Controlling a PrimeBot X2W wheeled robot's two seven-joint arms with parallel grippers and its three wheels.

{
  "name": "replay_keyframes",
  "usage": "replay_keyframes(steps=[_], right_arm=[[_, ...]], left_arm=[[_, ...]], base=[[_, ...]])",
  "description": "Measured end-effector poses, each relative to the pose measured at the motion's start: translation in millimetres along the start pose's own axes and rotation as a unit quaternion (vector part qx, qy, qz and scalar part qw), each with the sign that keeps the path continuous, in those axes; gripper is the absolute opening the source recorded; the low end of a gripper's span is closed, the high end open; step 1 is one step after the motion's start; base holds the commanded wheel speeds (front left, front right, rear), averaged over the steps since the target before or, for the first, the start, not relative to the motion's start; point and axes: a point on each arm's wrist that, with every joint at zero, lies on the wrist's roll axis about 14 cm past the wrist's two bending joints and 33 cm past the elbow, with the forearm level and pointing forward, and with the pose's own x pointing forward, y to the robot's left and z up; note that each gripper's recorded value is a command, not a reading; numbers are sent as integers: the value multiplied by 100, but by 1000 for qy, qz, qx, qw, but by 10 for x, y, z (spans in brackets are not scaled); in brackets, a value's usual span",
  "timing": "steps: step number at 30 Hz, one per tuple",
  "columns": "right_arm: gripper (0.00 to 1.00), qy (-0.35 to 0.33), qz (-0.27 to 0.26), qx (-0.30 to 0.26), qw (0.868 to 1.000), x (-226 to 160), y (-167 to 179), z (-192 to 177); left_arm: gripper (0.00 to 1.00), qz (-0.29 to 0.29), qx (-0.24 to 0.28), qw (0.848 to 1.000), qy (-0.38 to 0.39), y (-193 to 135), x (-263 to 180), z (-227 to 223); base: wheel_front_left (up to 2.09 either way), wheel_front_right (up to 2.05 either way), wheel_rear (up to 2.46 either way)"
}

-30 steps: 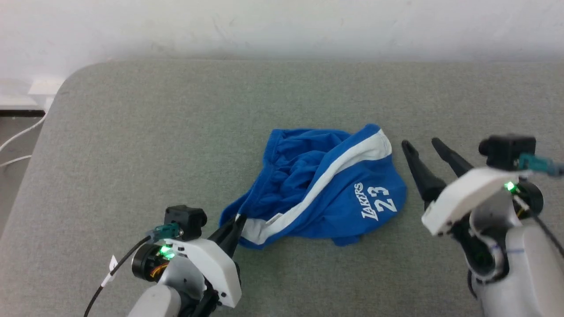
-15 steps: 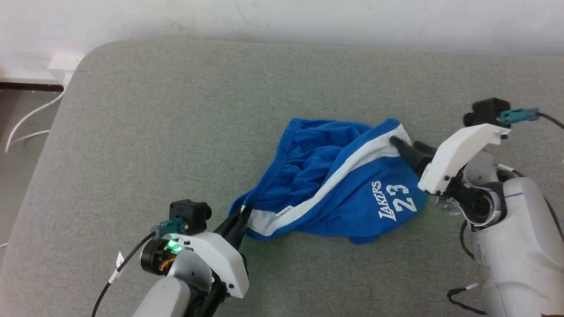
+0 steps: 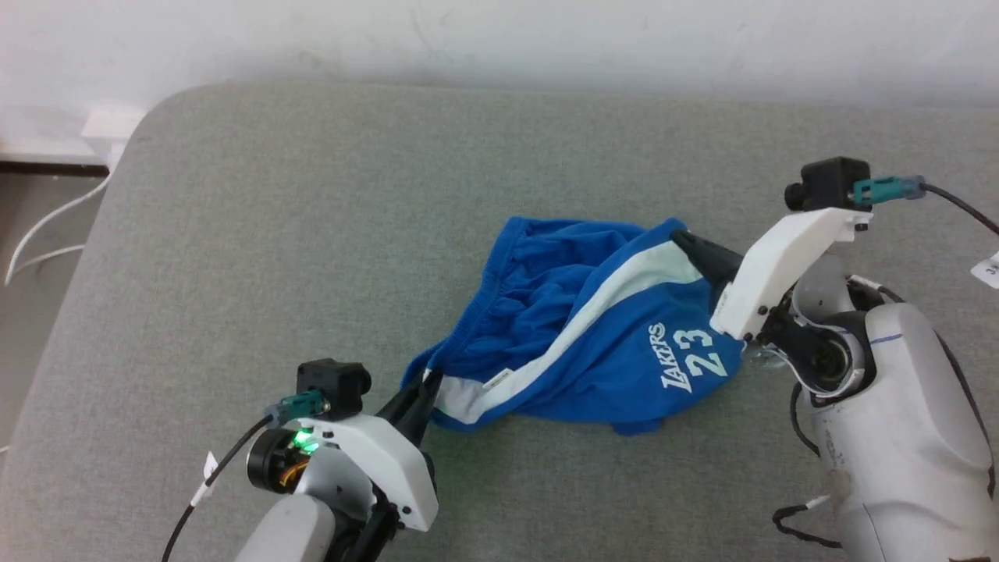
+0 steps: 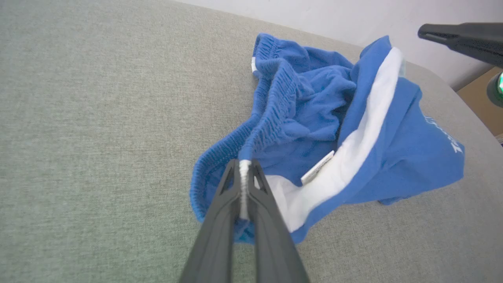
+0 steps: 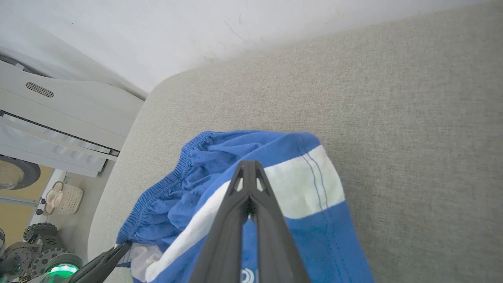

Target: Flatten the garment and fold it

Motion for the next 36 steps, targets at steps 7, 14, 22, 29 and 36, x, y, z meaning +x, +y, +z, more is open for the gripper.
replay_keyframes(steps=[7,14,22,29,36], right_arm=[[100,-49,-52,-11,997,-282,-292,90],[100,-55,-84,67,993,-362,-657,-135],[100,-12,-43,138,989,-134,-518,-406],[100,14,-9,133,991,134,-276,-382],[0,59,3,106,993,318,-127,-472]], left_arm=[[0,-7,5,1000,-12,-51,-40,78],[0,14,-6,1000,-16,59,-25,92],[0,33,-21,999,-10,184,-4,22],[0,41,-25,999,-3,242,-1,-44],[0,38,-29,999,2,222,28,-73]], base=[[0,0,0],[0,0,0],[0,0,0],[0,0,0],[0,0,0]])
